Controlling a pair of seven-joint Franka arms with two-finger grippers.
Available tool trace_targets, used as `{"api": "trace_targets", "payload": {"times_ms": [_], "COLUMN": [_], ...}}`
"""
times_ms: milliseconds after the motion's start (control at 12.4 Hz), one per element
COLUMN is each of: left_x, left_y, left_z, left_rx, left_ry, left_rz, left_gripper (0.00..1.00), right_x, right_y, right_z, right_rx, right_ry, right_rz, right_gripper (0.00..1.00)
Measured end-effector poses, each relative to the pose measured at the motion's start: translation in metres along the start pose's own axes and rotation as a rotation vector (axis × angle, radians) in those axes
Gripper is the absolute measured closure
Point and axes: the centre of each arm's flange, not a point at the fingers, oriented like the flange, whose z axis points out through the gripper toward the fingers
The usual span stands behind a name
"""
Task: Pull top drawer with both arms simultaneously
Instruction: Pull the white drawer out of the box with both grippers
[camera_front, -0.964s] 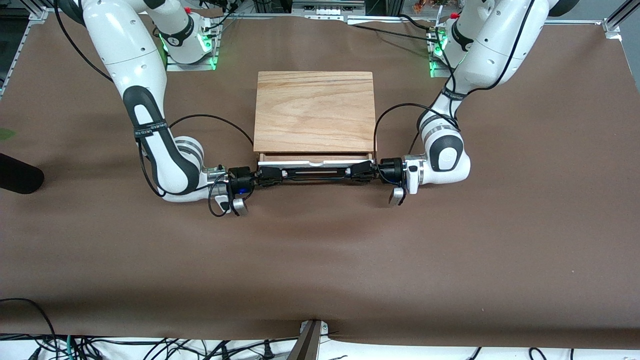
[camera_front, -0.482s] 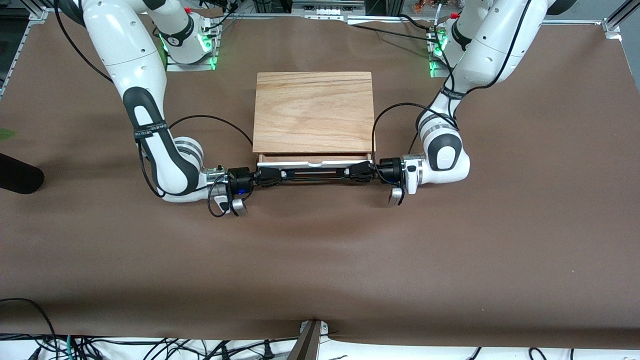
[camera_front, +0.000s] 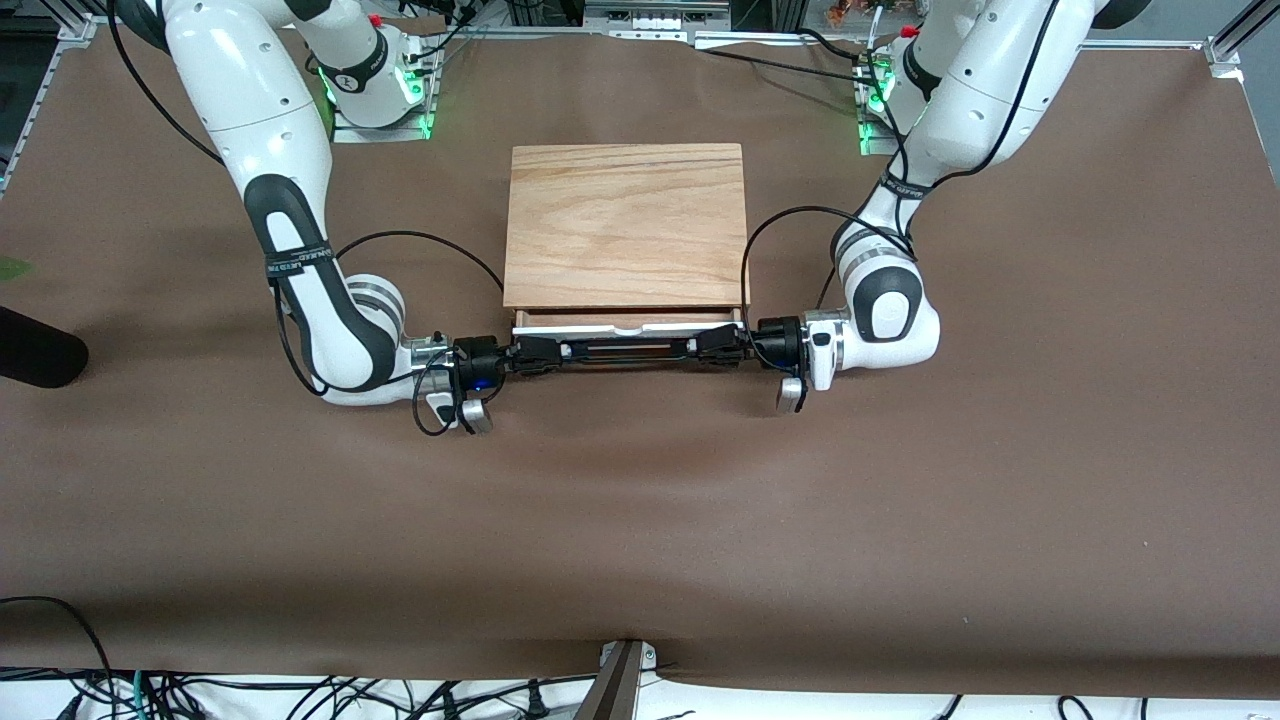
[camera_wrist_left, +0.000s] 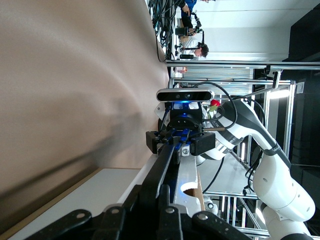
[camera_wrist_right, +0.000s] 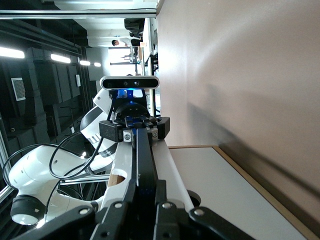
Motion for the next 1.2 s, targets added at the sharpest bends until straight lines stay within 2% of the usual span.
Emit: {"api": "trace_targets", "payload": {"times_ms": [1205], "left_x": [0.0016], "left_y": [0.001], "left_z": [-0.0016], "left_rx": [-0.007], "left_ry": [0.001], "left_rz": [0.025], "left_gripper": [0.82], "right_x": [0.0019], "right_y": [-0.003], "right_z": [0.0007], "right_rx": [0.003], "right_ry": [-0.001], "right_rz": [-0.011], "right_gripper": [0.83]}}
